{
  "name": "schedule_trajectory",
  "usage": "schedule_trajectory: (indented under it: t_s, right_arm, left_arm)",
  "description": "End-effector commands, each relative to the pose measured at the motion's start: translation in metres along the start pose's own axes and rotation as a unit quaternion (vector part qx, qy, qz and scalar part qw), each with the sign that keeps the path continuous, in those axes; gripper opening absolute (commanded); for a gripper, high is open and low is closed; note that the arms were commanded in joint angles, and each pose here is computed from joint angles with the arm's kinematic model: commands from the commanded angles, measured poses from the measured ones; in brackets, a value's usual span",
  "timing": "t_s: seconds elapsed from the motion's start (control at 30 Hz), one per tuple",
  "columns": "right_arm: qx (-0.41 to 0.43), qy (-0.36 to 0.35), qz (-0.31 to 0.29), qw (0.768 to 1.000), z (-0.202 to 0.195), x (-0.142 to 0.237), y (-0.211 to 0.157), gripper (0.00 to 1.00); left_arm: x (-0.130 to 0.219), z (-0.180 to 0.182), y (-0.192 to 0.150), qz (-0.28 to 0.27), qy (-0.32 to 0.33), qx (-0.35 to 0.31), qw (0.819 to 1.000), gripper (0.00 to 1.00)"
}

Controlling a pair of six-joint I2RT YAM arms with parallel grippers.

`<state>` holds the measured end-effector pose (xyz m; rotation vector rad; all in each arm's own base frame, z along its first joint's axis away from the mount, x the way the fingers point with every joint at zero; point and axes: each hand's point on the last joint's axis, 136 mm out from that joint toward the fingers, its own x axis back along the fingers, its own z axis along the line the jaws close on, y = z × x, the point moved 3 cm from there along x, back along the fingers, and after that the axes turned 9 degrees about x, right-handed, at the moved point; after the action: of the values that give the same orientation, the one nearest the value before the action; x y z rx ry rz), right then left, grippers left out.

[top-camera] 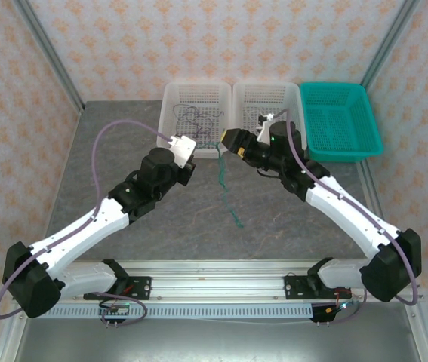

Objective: Untangle the cables

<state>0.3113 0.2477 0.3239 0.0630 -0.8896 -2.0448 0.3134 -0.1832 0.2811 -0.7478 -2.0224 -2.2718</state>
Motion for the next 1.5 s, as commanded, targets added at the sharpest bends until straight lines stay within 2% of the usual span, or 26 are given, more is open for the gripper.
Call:
schedule_trajectory:
  t_s: [0.0, 0.13, 0.3, 0.4, 0.47, 0.57, 0.7, 0.8, 0.93, 1.07, 1.2, 1.47]
  right_arm:
    - [0.048, 0.033, -0.069, 0.996, 0.023, 0.005, 0.023, 0.73]
    - [0.051, 0.024, -0.061, 0.997, 0.021, -0.012, 0.024, 0.66]
    - [0.041, 0.019, -0.026, 0.999, 0.016, -0.036, 0.014, 0.3]
    - [0.036, -0.007, -0.043, 0.998, 0.006, -0.035, 0.015, 0.0]
    - [0.031, -0.058, -0.081, 0.995, -0.009, -0.024, 0.021, 0.0]
    - [0.034, -0.176, -0.138, 0.974, -0.042, 0.007, 0.03, 0.0]
    - [0.087, -0.313, -0.16, 0.932, -0.072, 0.046, 0.041, 0.0]
    - [0.097, -0.375, -0.171, 0.906, -0.096, 0.071, 0.048, 0.0]
    - [0.1, -0.441, -0.184, 0.872, -0.12, 0.101, 0.057, 0.0]
    - [0.094, -0.483, -0.206, 0.846, -0.134, 0.129, 0.066, 0.0]
    - [0.046, -0.518, -0.244, 0.819, -0.157, 0.169, 0.075, 0.0]
    - [-0.059, -0.564, -0.308, 0.764, -0.198, 0.252, 0.074, 0.0]
  left_arm:
    - [0.002, -0.005, -0.001, 0.002, -0.016, 0.013, 1.0, 0.0]
    - [0.003, -0.004, 0.0, 0.001, -0.013, 0.015, 1.0, 0.0]
    - [0.003, -0.002, 0.003, 0.002, -0.006, 0.022, 1.0, 0.0]
    - [0.003, 0.005, 0.004, 0.005, 0.02, 0.032, 0.999, 0.0]
    - [0.004, 0.014, 0.005, 0.013, 0.054, 0.043, 0.998, 0.0]
    - [0.007, 0.028, 0.002, 0.03, 0.101, 0.06, 0.993, 0.0]
    - [0.018, 0.052, -0.007, 0.045, 0.15, 0.102, 0.982, 0.0]
    - [0.029, 0.074, -0.013, 0.057, 0.185, 0.137, 0.971, 0.0]
    - [0.045, 0.103, -0.021, 0.076, 0.226, 0.178, 0.955, 0.0]
    - [0.056, 0.118, -0.027, 0.082, 0.239, 0.198, 0.947, 0.0]
    - [0.068, 0.131, -0.034, 0.095, 0.265, 0.201, 0.938, 0.0]
    - [0.101, 0.169, -0.053, 0.097, 0.329, 0.243, 0.907, 0.0]
